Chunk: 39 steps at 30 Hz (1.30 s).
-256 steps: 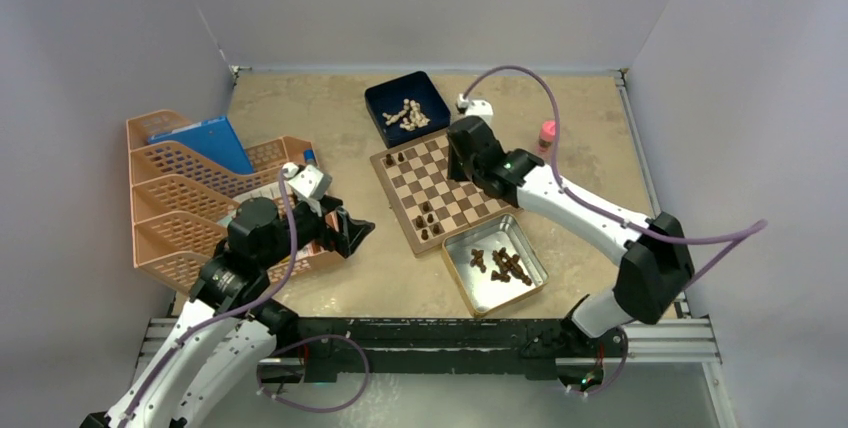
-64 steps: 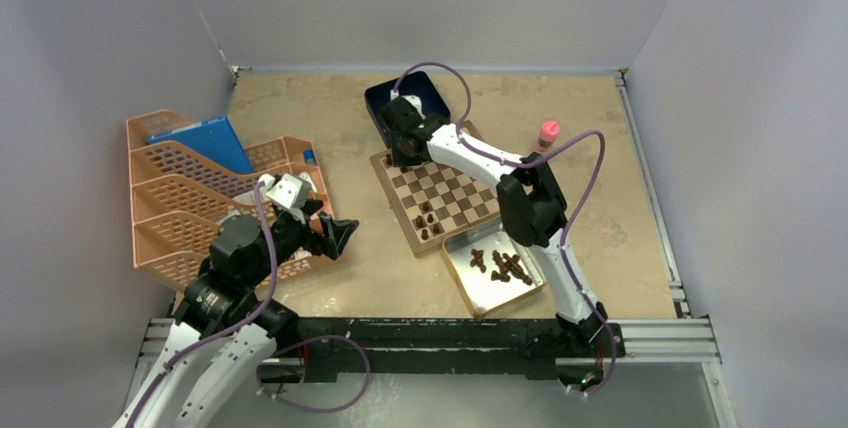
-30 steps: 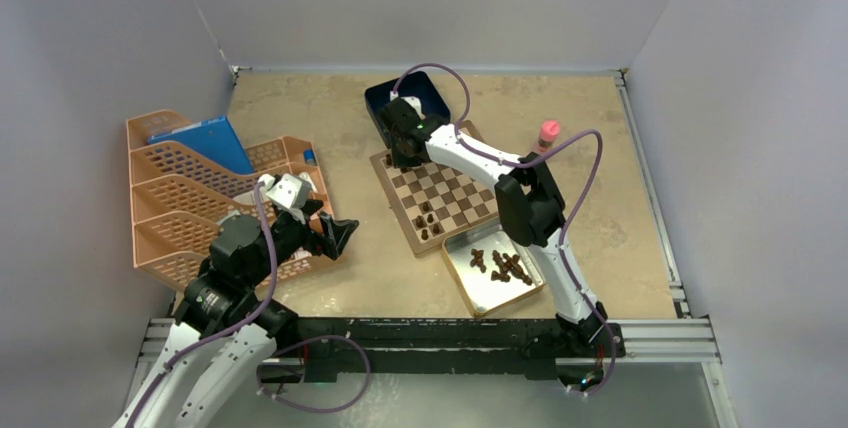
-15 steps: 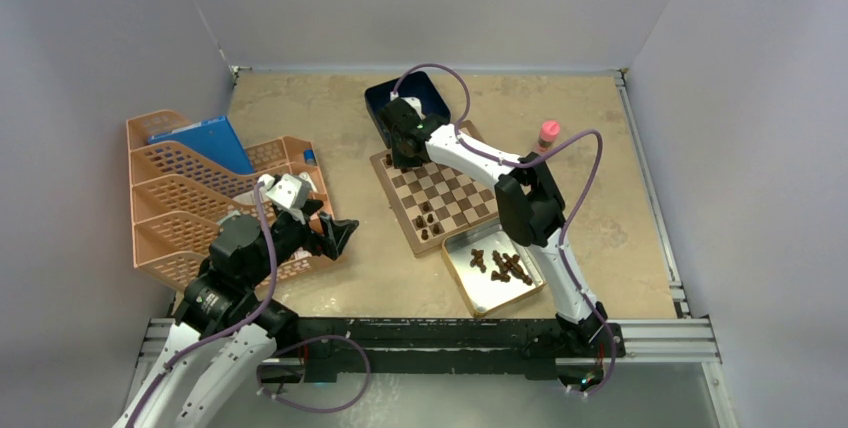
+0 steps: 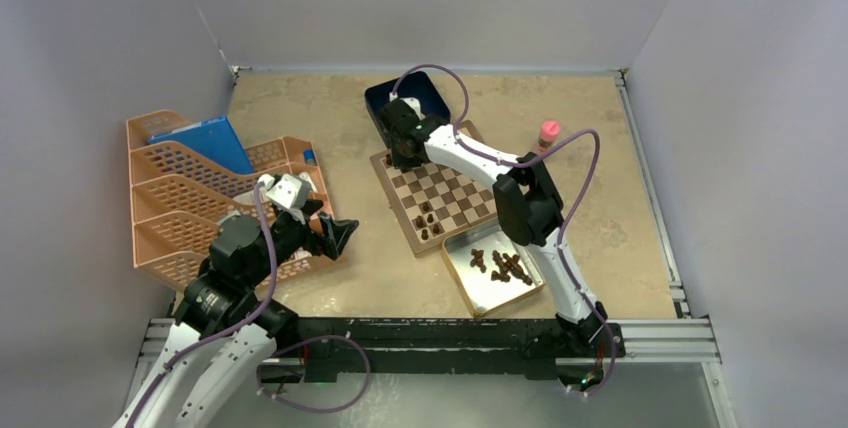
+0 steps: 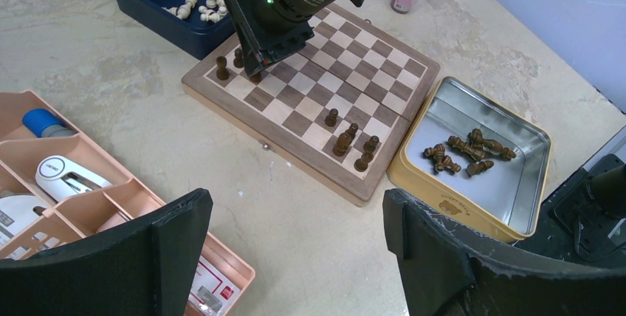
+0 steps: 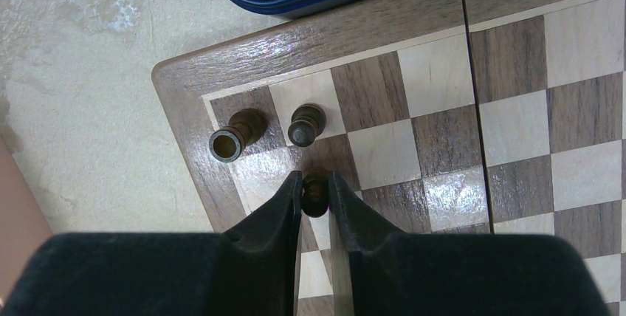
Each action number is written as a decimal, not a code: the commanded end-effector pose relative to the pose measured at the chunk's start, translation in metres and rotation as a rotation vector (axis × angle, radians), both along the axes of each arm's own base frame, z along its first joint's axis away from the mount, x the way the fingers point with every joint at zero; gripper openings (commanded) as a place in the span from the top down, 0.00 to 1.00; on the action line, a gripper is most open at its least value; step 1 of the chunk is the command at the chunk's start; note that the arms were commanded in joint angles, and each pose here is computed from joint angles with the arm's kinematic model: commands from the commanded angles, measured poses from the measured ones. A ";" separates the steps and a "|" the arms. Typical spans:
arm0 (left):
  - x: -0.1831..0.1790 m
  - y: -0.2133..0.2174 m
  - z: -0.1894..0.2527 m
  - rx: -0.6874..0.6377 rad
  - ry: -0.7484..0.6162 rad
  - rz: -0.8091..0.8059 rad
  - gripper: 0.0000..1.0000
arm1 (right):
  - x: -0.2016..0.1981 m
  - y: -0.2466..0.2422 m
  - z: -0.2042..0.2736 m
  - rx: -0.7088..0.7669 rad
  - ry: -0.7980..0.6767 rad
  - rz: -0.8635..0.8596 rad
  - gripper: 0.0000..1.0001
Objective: Set up the chess pieces on the board
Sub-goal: Place the chess piece on the chessboard.
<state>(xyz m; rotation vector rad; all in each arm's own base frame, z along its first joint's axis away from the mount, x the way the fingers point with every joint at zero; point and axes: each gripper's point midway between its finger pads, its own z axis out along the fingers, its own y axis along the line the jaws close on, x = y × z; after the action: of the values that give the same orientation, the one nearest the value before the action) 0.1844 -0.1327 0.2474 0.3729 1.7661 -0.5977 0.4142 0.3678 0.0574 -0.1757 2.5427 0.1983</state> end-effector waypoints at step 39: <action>0.002 0.001 0.019 -0.037 -0.044 0.019 0.13 | -0.010 -0.015 0.060 0.050 -0.101 0.004 0.58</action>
<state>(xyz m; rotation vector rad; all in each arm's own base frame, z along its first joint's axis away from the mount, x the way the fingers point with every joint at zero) 0.1838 -0.1318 0.2490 0.3699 1.7582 -0.5967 0.4073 0.3542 0.0573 -0.1821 2.5368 0.1579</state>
